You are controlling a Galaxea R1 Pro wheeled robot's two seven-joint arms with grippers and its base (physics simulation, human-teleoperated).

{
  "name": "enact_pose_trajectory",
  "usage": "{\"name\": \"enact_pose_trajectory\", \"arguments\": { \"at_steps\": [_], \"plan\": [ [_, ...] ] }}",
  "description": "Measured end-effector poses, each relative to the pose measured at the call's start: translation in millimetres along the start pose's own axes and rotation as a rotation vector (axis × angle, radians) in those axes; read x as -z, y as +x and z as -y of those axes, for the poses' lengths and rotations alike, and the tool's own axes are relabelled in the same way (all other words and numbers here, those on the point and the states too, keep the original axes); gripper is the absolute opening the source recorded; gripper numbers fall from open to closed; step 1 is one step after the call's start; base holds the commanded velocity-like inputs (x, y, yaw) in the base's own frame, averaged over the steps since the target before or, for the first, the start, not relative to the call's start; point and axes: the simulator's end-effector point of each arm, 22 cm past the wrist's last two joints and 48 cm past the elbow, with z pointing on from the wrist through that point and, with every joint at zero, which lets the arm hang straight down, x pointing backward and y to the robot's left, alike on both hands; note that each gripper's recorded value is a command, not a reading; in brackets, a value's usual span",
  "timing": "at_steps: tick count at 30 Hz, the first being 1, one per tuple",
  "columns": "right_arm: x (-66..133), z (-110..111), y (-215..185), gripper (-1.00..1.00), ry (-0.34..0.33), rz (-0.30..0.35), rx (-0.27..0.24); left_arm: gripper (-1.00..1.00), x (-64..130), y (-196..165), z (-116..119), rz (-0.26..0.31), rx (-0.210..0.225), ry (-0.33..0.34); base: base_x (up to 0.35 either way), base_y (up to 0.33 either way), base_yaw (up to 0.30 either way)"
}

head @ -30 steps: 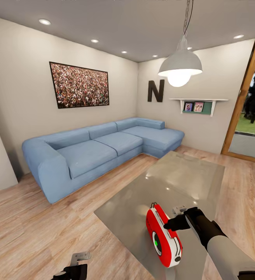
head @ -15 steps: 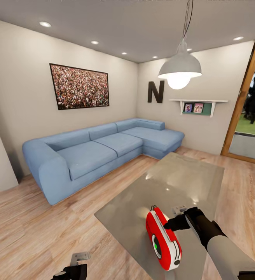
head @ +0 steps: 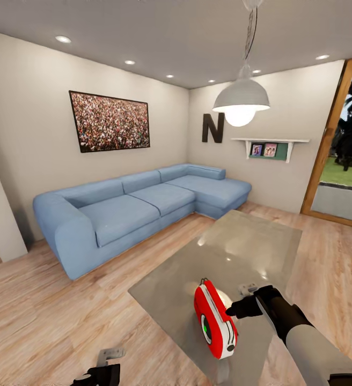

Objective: Turn on the radio receiver that's on the table in the living room.

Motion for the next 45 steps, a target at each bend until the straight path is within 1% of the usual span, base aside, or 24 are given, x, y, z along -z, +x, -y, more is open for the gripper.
{"name": "enact_pose_trajectory", "arguments": {
  "at_steps": [23, 27, 30, 31, 32, 33, 36, 37, 38, 39, 41, 44, 45],
  "plan": [
    [31.1, -1.9, -17.7, 1.0, 0.0, -0.001, 0.0, -1.0, 29.4, -20.8, 2.4, -0.001, 0.0, -0.002, -0.281, -0.168, 0.0],
    [36.3, -2.2, -20.4, 1.0, 0.0, -0.001, -0.001, -1.0, 34.4, -23.9, 1.7, -0.001, -0.001, -0.003, -0.116, -0.063, 0.0],
    [38.4, 3.3, -15.8, 1.0, 0.007, -0.01, -0.005, -1.0, 38.0, -26.0, 1.7, -0.002, -0.002, -0.003, -0.015, -0.008, 0.0],
    [37.3, 6.5, -12.4, 1.0, 0.016, -0.01, -0.003, -1.0, 39.3, -26.8, 1.3, -0.002, -0.002, -0.004, -0.005, -0.003, 0.0],
    [33.4, 14.1, -6.8, 1.0, 0.045, 0.0, 0.007, -1.0, 40.5, -27.6, 0.4, -0.002, -0.002, -0.005, -0.003, -0.001, 0.0],
    [28.2, 25.2, -0.5, 1.0, 0.095, 0.02, 0.021, -1.0, 41.7, -28.3, -0.7, -0.002, -0.003, -0.007, -0.002, -0.001, 0.0],
    [19.9, 50.6, 17.2, 1.0, 0.221, 0.076, 0.044, -1.0, 45.5, -28.8, -1.7, -0.006, -0.005, -0.01, 0.0, 0.0, 0.0],
    [19.5, 54.0, 20.8, 1.0, 0.24, 0.085, 0.047, -1.0, 46.8, -26.9, -2.6, -0.012, -0.005, -0.012, 0.0, 0.0, 0.0],
    [16.2, 60.8, 35.7, 1.0, 0.284, 0.105, 0.052, -1.0, 48.4, -21.4, -7.5, -0.025, -0.007, -0.018, 0.0, 0.0, 0.0],
    [13.4, 64.8, 56.4, 1.0, 0.316, 0.11, 0.052, -1.0, 50.3, -17.2, -15.6, -0.032, -0.009, -0.029, 0.0, 0.0, 0.0],
    [14.4, 67.3, 71.9, 1.0, 0.34, 0.11, 0.051, -1.0, 53.8, -14.3, -25.8, -0.033, -0.011, -0.043, 0.0, 0.0, 0.0],
    [16.0, 67.3, 94.2, 1.0, 0.359, 0.095, 0.049, -1.0, 61.0, -3.1, -50.6, -0.041, -0.014, -0.077, 0.0, 0.0, 0.0],
    [15.6, 65.6, 106.7, 1.0, 0.36, 0.08, 0.049, -1.0, 64.3, 1.4, -62.5, -0.043, -0.014, -0.093, 0.0, 0.0, 0.0]
  ]
}}
